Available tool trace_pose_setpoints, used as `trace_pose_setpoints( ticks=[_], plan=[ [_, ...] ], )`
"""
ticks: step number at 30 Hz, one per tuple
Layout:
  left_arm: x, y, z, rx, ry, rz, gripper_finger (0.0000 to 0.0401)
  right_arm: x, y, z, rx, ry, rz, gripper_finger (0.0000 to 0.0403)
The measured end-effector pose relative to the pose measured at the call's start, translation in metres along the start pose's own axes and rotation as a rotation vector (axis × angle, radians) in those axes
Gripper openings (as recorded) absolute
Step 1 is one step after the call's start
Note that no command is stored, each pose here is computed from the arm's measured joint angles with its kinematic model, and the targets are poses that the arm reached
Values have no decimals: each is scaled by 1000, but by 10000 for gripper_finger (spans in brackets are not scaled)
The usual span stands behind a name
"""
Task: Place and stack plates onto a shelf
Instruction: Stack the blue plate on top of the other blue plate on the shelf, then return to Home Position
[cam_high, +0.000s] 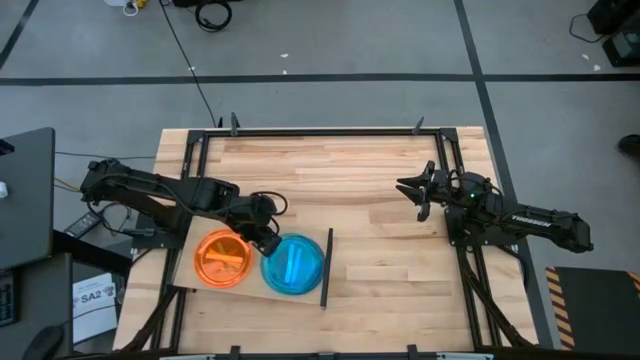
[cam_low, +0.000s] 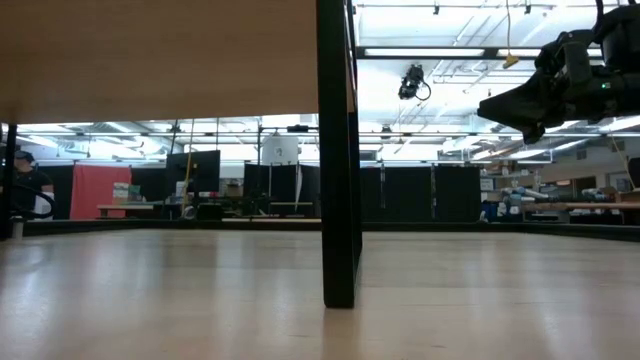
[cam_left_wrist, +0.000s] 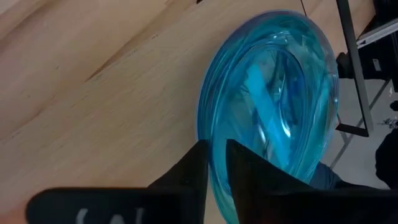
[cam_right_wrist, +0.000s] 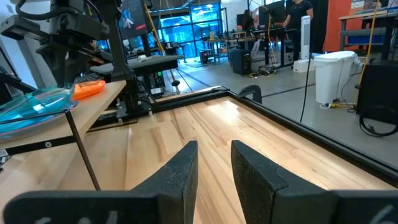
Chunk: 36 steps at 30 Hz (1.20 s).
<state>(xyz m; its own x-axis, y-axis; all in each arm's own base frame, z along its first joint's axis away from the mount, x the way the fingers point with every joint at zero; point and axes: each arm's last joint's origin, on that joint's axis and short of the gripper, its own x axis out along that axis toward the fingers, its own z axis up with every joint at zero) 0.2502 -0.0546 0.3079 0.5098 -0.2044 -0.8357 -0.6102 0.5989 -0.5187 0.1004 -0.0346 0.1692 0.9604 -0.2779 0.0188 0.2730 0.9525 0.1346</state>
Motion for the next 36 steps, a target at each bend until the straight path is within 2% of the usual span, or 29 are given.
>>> trace_pose_setpoints(
  ticks=[8, 12, 24, 30, 36],
  plan=[
    [0, 0, 1, 2, -21, 12, 107, 0, 0, 0, 1, 0, 1, 103],
    [0, 0, 1, 46, -29, 11, 124, 0, 0, 0, 1, 0, 1, 103],
    [0, -3, 3, 82, -69, -6, 130, 0, 0, 0, 0, 0, 2, 103],
    [-8, -3, 3, 240, -107, -26, 130, 0, 0, 0, 0, 0, 3, 103],
    [-23, -9, 8, 482, -279, -58, 130, 0, 0, 1, -1, -5, 4, 103]
  ],
)
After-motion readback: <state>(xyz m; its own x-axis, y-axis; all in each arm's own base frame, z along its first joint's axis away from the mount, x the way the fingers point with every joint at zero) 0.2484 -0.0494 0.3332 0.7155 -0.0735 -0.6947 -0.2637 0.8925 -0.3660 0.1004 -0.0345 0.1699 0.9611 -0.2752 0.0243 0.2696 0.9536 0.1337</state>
